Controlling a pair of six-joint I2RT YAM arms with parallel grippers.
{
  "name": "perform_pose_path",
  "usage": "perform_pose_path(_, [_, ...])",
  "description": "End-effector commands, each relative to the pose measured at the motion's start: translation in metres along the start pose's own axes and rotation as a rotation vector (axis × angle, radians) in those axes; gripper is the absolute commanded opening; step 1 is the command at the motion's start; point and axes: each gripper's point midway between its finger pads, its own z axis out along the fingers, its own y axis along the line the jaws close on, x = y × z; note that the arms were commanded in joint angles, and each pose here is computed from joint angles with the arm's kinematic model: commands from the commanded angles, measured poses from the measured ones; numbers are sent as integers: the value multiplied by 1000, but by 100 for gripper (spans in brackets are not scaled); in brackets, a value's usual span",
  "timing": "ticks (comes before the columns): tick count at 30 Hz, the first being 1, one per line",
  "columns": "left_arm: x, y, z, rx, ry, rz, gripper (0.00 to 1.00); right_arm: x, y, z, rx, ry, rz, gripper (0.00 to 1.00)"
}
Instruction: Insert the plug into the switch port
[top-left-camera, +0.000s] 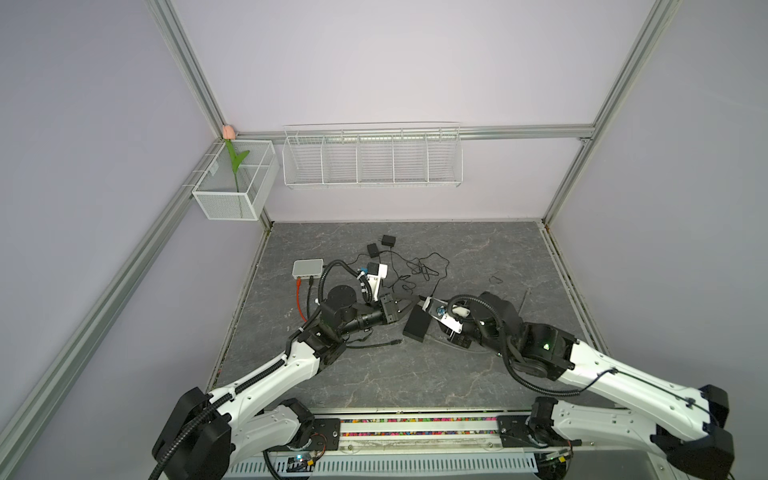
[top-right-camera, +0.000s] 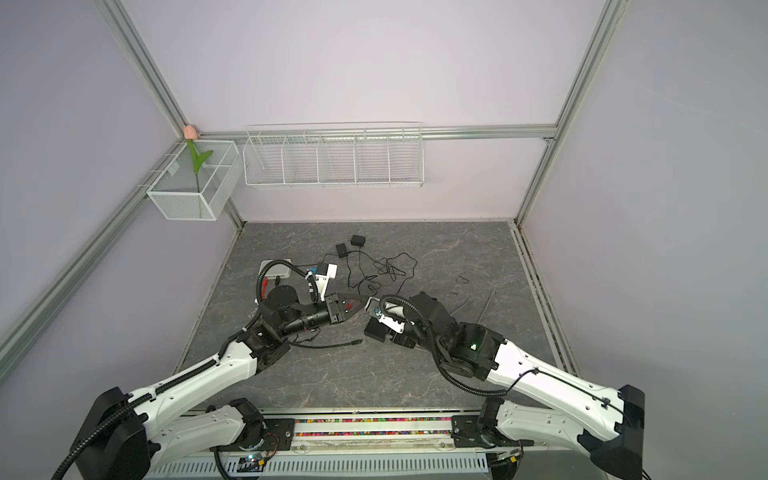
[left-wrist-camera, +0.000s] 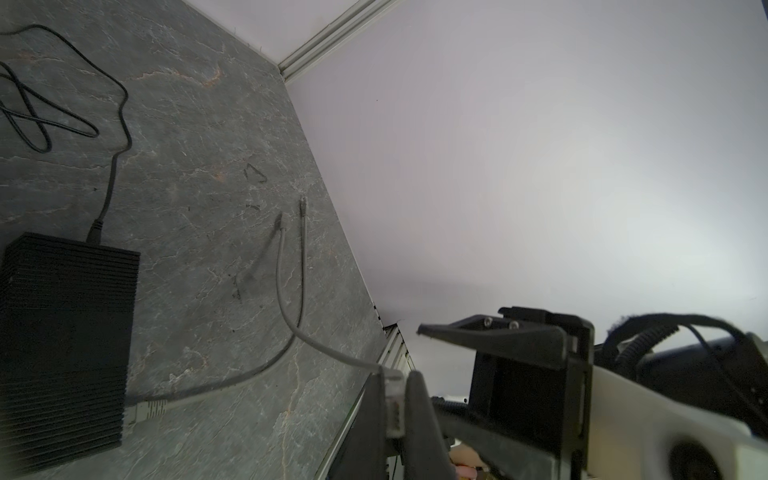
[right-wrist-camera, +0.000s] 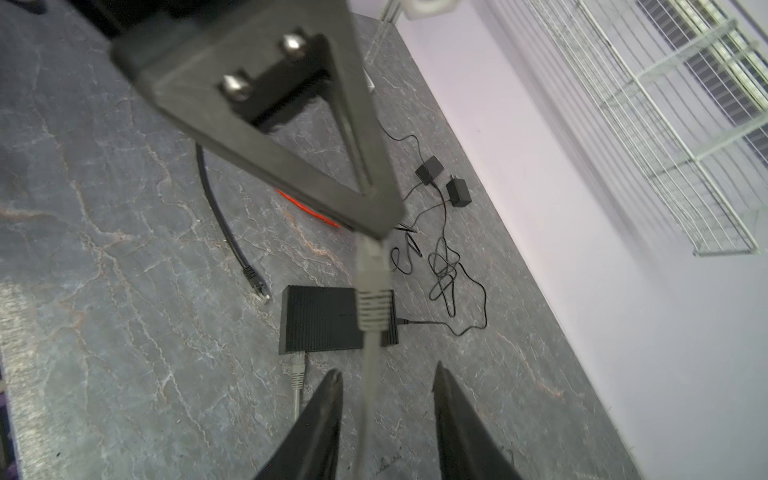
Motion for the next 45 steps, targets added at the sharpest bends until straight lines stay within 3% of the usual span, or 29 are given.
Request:
perform_pose_path(1, [-2, 1, -4, -12, -14, 25, 3, 4, -7, -11, -80, 16, 110, 41])
perform_pose_path(7, [-2, 0, -5, -12, -15, 28, 3, 1, 6, -13, -210, 4, 118, 48])
perform_pose_path(15, [-2, -1, -5, -6, -13, 31, 3, -5, 21, 1, -322, 34, 119, 48])
perform_pose_path(45, [0, -3, -5, 12, -6, 26, 2, -12, 12, 28, -319, 45, 109, 27])
